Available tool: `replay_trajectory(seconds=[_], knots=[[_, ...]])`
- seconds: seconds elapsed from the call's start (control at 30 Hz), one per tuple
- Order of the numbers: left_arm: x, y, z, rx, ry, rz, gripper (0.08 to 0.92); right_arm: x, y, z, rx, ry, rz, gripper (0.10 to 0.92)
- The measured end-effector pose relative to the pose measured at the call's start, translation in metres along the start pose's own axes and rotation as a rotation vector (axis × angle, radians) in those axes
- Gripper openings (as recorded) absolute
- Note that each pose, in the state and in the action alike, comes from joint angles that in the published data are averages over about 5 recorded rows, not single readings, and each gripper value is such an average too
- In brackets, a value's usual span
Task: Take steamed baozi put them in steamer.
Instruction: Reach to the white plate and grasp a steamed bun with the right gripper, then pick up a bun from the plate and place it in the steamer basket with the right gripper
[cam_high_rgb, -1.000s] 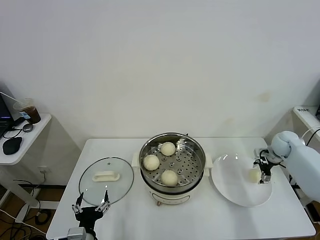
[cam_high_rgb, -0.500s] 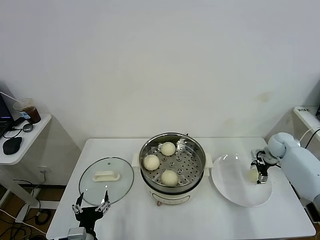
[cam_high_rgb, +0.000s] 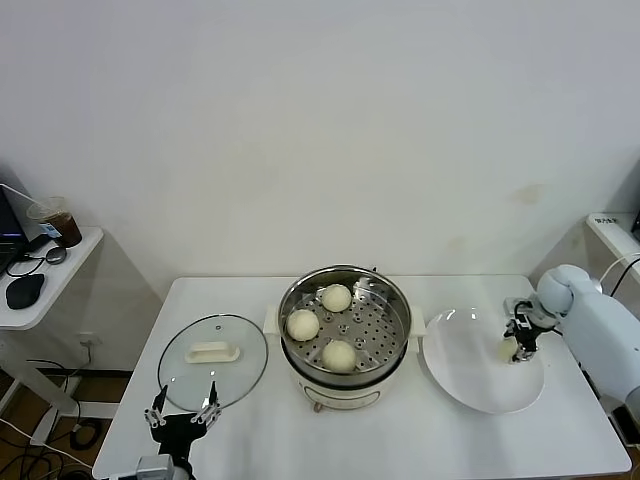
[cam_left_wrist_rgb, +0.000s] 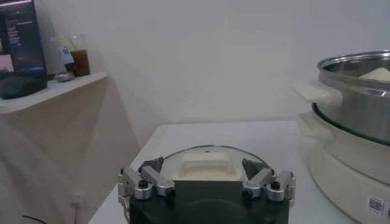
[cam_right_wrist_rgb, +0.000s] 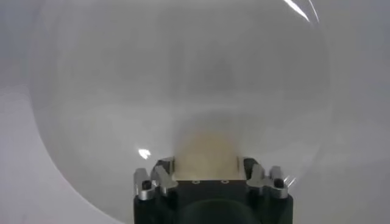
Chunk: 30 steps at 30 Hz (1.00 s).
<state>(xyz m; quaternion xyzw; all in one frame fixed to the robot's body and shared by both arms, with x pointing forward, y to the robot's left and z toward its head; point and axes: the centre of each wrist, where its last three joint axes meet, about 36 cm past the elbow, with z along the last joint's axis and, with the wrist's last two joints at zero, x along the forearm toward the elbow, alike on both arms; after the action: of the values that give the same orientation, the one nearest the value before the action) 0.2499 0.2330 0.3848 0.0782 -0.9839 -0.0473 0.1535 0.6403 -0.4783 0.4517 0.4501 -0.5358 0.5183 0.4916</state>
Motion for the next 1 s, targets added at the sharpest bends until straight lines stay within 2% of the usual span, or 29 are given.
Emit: replay_trajectory(seconds=[0.1,0.2,0.47,0.67,1.0], knots=[[0.0,-0.001,0.0,-0.002,-0.001,0.002,0.823,0.003,-0.001,0.001,-0.004,0.002,-0.001,0.418],[-0.001,-0.003,0.0,-0.003,-0.002,0.005,0.823,0.009,-0.001,0.002,-0.008,0.003,0.001,0.381],[-0.004,-0.005,-0.002,-0.001,-0.014,0.014,0.823,0.045,-0.01,0.0,-0.013,-0.021,0.023,0.381],[-0.008,-0.005,-0.005,-0.008,-0.029,0.014,0.823,0.102,-0.032,-0.033,0.021,-0.086,0.076,0.382],[-0.01,-0.003,-0.012,-0.016,-0.058,0.009,0.823,0.211,-0.054,-0.137,0.134,-0.254,0.132,0.404]])
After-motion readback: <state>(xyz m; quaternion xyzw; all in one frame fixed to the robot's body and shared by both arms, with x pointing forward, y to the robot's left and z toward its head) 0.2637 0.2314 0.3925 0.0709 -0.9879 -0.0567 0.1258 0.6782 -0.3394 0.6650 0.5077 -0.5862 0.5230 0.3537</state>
